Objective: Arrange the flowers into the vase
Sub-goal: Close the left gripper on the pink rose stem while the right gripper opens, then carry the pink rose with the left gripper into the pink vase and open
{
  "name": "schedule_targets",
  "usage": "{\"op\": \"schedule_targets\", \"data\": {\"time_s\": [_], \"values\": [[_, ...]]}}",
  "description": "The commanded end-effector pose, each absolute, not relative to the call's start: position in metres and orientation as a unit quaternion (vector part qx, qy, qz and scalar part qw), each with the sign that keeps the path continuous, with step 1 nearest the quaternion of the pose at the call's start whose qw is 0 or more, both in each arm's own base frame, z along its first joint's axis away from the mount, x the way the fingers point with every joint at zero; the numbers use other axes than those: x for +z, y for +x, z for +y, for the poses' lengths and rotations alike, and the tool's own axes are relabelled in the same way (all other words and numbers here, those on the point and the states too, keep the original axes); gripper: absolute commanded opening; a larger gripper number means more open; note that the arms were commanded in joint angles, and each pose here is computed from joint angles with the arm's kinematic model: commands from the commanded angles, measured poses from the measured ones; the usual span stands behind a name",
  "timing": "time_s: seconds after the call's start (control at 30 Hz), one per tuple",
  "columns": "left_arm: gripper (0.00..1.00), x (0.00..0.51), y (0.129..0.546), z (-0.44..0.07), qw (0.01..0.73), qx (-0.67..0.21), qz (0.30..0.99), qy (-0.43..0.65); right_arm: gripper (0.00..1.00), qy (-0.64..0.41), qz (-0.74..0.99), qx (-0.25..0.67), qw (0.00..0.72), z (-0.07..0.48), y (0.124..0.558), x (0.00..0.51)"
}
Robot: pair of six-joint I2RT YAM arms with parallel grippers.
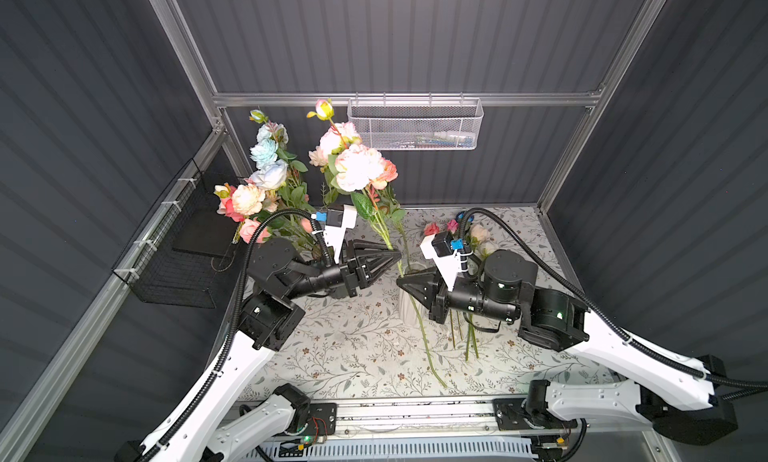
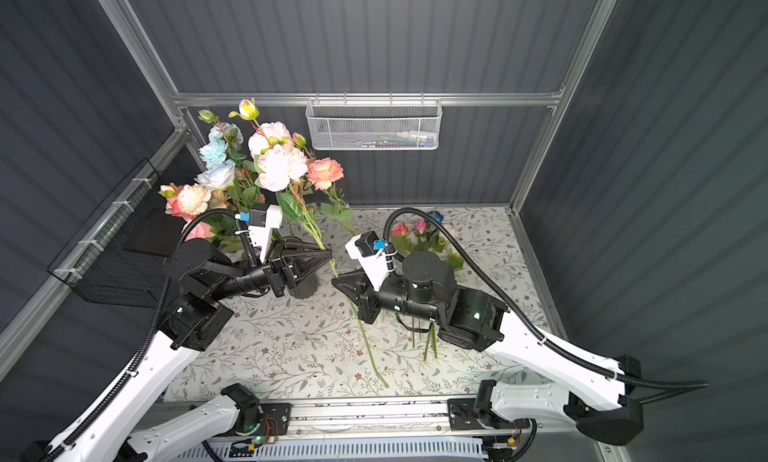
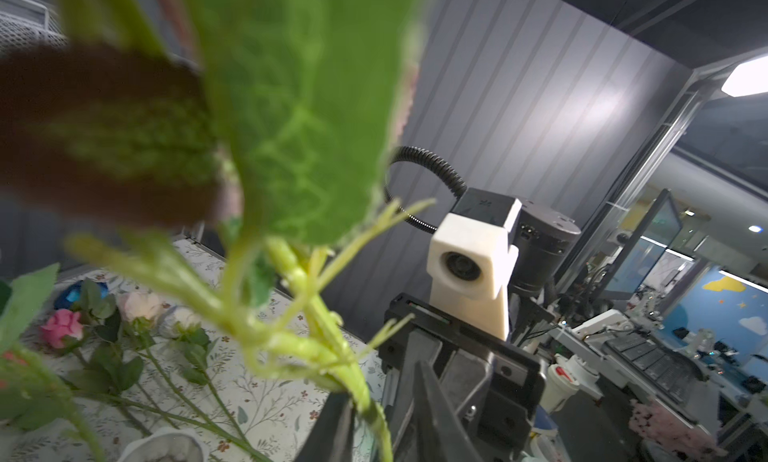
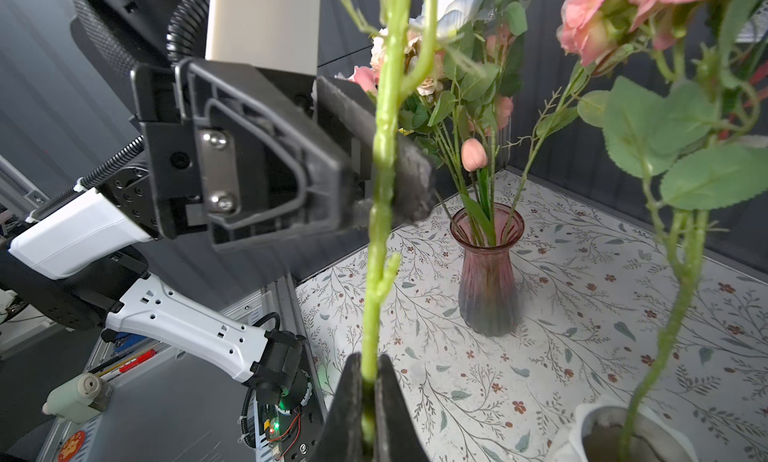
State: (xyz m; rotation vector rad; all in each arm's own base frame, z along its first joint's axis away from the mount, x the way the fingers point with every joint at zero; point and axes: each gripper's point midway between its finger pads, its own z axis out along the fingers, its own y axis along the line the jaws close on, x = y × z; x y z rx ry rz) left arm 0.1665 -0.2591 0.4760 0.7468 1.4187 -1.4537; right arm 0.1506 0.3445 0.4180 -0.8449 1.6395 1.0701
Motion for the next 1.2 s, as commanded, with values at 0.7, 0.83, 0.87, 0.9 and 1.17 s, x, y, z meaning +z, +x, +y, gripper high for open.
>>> {"op": "schedule_targets", "data": {"time_s": [0.7,0.83,0.87,0.9,1.17], "values": [[0.00,0.611,0.218,-0.257,0.671,-0.417,0.505,0.347,0.65,-0.259,0.649,0.386,0.602,0.234,0.146,0.464],[0.00,0.602,0.232,-0.263,0.662,-0.402,0.526,0.351,0.65,-0.251,0.651,0.380,0.607,0.225,0.146,0.462],[0.00,0.598,0.233,-0.264,0.661,-0.402,0.529,0.350,0.65,-0.251,0.651,0.379,0.607,0.224,0.146,0.461],[0.00,0.593,0.235,-0.265,0.658,-0.402,0.532,0.350,0.65,-0.250,0.652,0.378,0.609,0.223,0.146,0.460],[0.00,0.542,0.256,-0.279,0.618,-0.411,0.577,0.340,0.65,-0.244,0.659,0.363,0.612,0.221,0.151,0.453]]}}
